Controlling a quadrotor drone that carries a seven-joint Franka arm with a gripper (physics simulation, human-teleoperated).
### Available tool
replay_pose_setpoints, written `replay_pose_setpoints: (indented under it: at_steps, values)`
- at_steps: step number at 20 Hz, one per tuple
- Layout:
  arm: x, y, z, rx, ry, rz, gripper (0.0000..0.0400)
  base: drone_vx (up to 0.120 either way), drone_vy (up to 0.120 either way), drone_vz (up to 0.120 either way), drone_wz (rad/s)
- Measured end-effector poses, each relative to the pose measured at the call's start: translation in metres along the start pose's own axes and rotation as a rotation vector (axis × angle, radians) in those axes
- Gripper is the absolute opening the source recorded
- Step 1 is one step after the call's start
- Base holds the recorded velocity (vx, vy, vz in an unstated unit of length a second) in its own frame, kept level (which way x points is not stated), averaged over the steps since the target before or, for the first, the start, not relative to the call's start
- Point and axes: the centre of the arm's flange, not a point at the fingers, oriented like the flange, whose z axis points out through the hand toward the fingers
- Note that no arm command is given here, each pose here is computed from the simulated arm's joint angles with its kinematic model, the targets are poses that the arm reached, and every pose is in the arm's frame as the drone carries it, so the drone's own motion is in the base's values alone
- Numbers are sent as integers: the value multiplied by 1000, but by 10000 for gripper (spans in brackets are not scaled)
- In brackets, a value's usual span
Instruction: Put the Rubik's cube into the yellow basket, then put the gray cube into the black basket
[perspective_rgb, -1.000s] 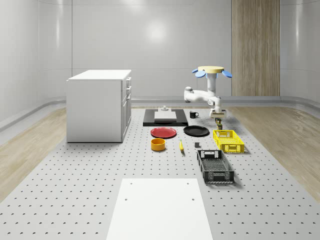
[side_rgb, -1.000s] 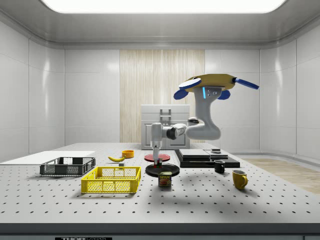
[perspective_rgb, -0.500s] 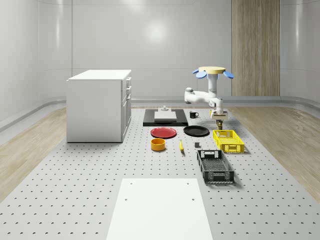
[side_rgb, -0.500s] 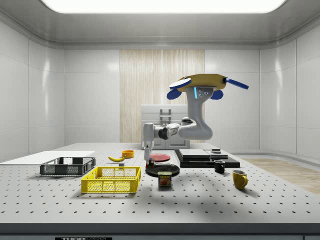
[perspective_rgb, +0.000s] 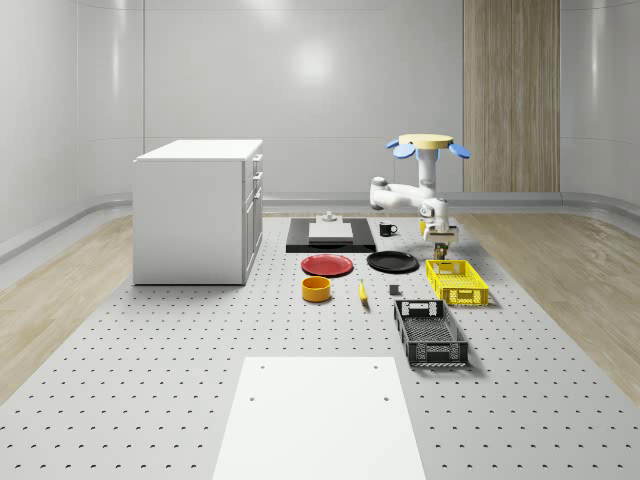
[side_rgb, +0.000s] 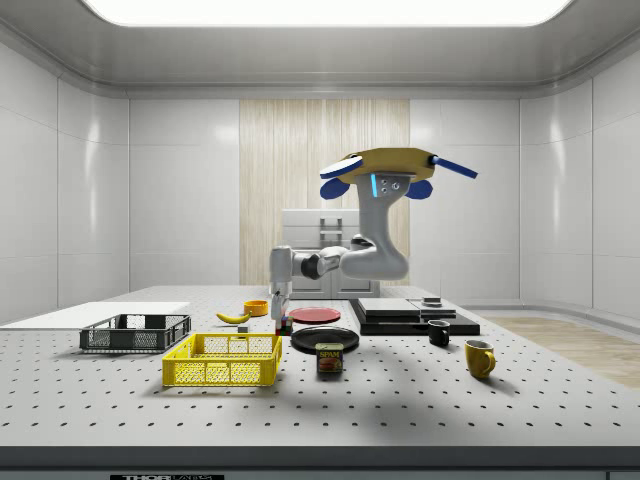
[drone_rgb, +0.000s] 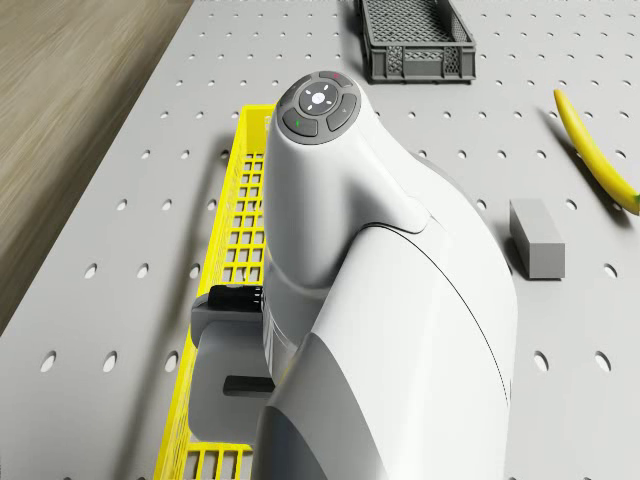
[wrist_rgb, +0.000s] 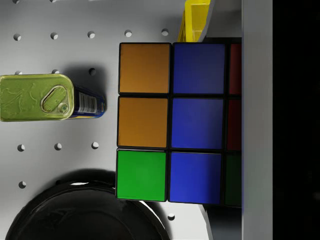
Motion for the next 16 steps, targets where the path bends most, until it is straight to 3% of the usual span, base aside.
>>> replay_pose_setpoints:
  at_steps: [16]
  values:
    - [0,0,0,0,0,0,285,120,0,0,0]
